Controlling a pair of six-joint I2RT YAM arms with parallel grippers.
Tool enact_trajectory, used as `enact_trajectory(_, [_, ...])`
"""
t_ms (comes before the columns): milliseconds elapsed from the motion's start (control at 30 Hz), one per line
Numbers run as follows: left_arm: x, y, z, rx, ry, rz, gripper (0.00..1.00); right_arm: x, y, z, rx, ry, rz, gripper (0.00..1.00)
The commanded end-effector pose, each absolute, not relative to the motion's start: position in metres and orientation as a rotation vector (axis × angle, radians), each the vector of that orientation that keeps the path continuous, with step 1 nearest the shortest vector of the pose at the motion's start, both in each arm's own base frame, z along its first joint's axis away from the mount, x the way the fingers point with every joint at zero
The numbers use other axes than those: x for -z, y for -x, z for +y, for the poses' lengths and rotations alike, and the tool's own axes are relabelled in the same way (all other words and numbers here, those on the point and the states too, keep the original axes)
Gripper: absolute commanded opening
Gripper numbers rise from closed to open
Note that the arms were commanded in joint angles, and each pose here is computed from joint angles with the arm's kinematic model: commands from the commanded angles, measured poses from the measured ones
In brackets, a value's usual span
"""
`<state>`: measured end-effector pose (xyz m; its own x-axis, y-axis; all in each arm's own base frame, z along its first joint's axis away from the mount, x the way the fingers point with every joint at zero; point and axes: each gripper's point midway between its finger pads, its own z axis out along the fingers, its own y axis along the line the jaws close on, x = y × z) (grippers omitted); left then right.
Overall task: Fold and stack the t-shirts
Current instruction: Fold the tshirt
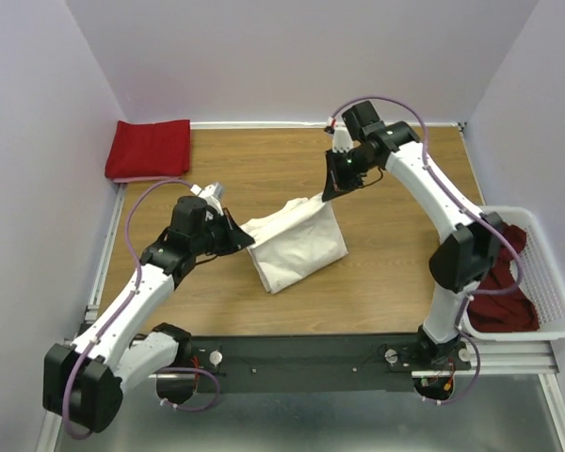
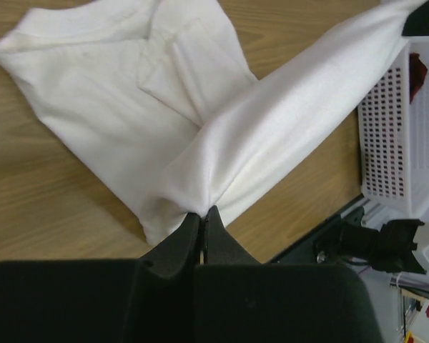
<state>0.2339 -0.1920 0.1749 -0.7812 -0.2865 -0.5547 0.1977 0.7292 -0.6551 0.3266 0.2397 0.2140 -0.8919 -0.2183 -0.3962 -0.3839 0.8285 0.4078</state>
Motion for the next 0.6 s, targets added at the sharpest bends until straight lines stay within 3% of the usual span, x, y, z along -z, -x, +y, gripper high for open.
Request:
enact_trajectory(0, [-0.161,-0.256,-0.184,0.995,0.021,2.237,0.00,-0.206,-0.363,0.261,-0.741,0.539,2.622,0.01])
enact_trajectory(367, [-0.103,-0.312,-0.157,0.877,0.096,2.321,0.00,-0.100,-0.411,0.277,-0.673,0.561,2.714,0.01])
enact_trajectory(567, [-0.096,-0.335,-0.150,0.801,0.112,2.309,0.06,-0.073,-0.420,0.279,-0.649,0.526,2.736,0.10])
